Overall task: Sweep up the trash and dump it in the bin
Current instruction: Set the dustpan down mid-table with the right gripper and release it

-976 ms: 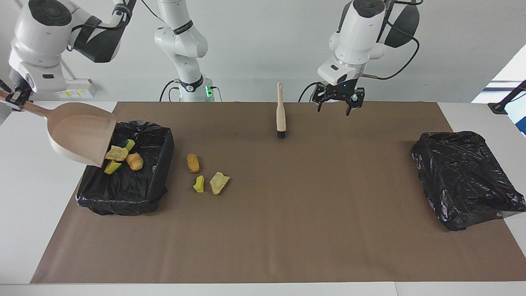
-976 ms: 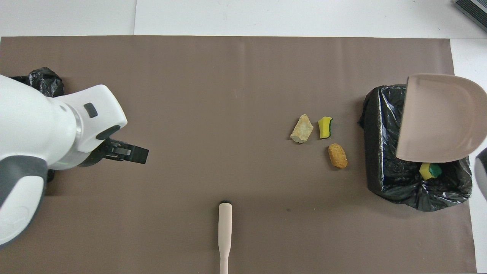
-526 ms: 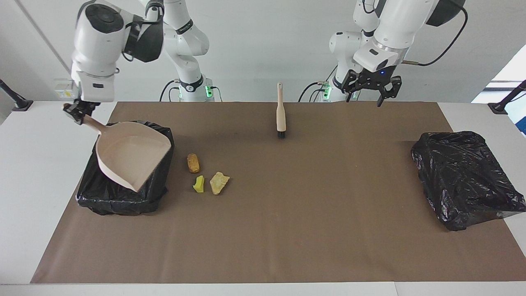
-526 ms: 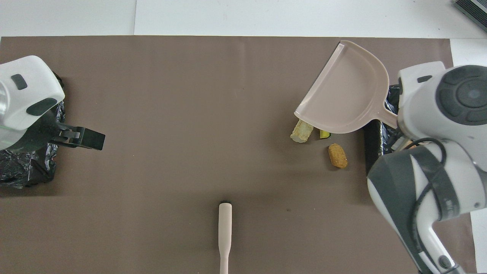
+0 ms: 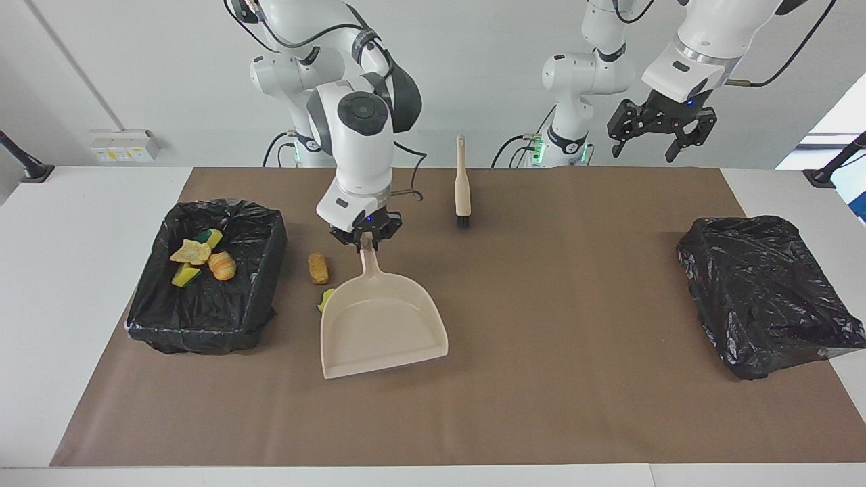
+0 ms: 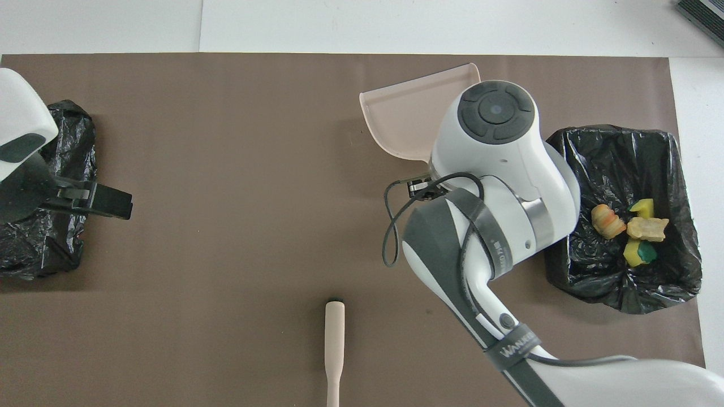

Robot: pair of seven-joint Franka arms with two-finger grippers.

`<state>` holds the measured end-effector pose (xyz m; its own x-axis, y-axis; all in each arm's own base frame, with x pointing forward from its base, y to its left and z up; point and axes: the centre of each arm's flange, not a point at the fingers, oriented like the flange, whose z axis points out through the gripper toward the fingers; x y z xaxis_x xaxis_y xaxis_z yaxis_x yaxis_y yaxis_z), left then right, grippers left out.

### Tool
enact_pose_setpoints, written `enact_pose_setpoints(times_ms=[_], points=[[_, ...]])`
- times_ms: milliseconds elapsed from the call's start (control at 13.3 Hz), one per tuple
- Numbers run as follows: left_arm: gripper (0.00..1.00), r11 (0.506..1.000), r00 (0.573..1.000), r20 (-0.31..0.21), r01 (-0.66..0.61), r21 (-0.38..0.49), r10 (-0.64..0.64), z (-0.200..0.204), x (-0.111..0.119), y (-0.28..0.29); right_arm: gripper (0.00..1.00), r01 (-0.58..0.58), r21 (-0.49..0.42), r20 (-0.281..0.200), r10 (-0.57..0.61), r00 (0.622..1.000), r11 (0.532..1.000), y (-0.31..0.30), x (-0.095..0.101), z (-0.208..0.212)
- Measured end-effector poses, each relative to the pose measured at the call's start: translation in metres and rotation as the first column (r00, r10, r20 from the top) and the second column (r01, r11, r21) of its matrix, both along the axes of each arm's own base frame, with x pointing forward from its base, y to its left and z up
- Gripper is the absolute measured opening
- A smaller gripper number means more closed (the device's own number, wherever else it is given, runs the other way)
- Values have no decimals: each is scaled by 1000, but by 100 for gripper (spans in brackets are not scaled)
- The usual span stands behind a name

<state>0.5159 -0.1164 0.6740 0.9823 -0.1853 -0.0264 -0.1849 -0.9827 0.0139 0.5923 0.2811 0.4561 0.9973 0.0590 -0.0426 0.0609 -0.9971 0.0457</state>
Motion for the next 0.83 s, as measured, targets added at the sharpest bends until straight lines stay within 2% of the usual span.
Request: enact_pose_setpoints(times_ms=[150,300,526,826], points=[[100,1000,1000,0,-2,0,2,0,0,1,32,148,91,-3,-148,989,985,54,-1,-16],[100,1000,1000,0,-13,0,13,0,1,7,32,212,138,-22,-211,977,968,97,-11,-38],[100,1000,1000,-1,-27,0,27,0,3,14,32,233,174,-50,-227,973,957,140,-22,-83],[100,999,999,-3,-40,0,40,0,4,20,32,223,152,-77,-214,974,963,154,-26,-125]])
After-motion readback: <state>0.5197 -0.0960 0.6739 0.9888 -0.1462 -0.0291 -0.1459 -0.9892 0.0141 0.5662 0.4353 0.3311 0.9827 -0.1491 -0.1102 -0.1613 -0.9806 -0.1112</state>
